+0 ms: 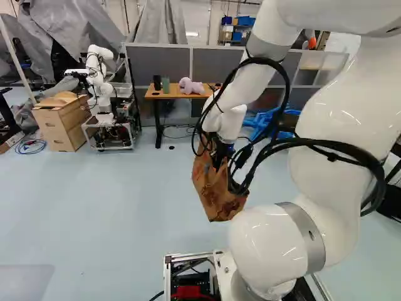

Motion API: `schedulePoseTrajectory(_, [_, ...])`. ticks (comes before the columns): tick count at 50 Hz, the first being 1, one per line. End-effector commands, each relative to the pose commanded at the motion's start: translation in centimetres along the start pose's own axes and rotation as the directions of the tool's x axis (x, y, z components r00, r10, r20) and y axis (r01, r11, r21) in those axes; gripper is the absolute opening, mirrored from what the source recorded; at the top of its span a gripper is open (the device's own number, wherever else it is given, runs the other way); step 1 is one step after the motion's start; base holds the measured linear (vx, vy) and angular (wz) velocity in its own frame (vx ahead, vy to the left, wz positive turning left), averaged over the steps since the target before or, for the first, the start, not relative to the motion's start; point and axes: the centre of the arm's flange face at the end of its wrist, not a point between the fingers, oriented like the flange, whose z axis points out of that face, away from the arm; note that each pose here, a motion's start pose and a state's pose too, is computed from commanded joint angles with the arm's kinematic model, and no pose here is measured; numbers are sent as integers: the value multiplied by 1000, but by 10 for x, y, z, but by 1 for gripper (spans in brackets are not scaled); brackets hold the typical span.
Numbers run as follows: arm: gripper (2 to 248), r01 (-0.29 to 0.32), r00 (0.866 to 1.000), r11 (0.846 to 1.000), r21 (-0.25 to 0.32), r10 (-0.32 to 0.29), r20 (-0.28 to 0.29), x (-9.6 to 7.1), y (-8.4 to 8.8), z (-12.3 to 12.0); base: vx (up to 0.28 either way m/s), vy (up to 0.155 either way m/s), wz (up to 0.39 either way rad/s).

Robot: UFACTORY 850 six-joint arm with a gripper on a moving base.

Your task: Pick up the bag on the ground and place it on the table

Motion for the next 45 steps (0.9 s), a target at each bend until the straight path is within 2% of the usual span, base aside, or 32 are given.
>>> schedulePoseTrajectory(45, [21,-36,999,999,-10,36,-17,13,17,-59,0,0,0])
